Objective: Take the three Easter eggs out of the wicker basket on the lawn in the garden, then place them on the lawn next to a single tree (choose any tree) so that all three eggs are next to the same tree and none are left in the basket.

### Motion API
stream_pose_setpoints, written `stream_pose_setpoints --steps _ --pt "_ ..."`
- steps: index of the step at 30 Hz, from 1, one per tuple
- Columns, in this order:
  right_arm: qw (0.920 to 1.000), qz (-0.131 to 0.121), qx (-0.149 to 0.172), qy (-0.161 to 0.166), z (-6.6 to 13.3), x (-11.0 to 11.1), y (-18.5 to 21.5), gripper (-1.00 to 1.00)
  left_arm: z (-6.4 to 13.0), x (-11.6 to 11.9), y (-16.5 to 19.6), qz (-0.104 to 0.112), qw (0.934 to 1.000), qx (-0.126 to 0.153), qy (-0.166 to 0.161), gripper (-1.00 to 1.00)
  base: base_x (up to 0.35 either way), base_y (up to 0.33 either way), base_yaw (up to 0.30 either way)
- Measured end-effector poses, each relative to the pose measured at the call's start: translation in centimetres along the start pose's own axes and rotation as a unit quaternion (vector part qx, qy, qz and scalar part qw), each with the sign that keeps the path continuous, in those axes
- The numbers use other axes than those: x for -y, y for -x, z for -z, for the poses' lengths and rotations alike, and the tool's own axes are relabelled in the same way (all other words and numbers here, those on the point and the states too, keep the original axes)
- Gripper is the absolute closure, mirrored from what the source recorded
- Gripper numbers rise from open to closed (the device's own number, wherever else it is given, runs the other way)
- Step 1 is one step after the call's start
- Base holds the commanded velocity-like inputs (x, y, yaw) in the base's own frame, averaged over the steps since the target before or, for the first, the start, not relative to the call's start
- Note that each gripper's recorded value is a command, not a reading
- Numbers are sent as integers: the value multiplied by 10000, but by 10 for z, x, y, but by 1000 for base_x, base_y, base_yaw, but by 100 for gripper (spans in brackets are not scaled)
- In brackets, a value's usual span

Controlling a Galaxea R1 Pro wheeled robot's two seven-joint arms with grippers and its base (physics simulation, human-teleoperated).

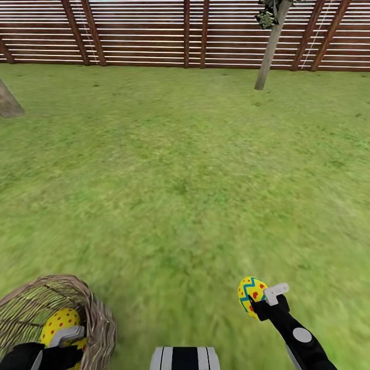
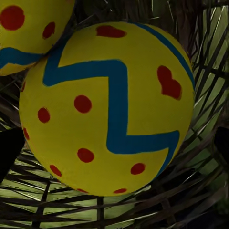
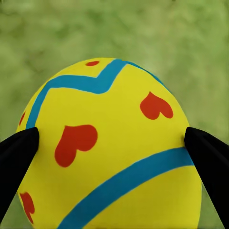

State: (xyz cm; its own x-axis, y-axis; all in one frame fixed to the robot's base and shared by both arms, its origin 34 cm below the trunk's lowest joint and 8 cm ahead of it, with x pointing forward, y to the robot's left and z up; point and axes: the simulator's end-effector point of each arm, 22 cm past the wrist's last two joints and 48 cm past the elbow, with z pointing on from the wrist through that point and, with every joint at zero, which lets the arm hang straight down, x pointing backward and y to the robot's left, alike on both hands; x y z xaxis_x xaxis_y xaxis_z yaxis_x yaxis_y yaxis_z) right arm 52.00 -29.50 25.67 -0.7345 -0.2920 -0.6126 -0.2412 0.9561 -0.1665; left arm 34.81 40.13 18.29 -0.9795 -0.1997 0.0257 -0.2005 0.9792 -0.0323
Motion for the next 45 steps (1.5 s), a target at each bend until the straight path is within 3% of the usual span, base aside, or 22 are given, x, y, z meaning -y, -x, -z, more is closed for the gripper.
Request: stream_pose_setpoints --steps 8,25,33,39,40,45 --pt "10000 4 -2 7 0 -1 0 100 0 0 0 11 10000 0 -4 -100 54 5 0" --pt "9994 -5 -334 109 -13 -10 -33 100 -17 -4 -13 6 9997 -234 58 -100 0 0 0" --pt "9990 -6 -429 141 -17 -13 -42 100 -22 -7 -17 -140 9993 -294 206 -100 0 0 0" --pt "9987 30 -457 214 -17 -21 -45 100 -23 -6 -18 -128 9992 -313 202 -100 0 0 0" --pt "9985 44 -482 240 -17 -23 -47 100 -23 -6 -18 -129 9993 -307 197 100 0 0 0" --pt "9981 93 -516 324 -17 -32 -51 100 -22 -5 -16 -69 9995 -282 145 100 0 0 0"
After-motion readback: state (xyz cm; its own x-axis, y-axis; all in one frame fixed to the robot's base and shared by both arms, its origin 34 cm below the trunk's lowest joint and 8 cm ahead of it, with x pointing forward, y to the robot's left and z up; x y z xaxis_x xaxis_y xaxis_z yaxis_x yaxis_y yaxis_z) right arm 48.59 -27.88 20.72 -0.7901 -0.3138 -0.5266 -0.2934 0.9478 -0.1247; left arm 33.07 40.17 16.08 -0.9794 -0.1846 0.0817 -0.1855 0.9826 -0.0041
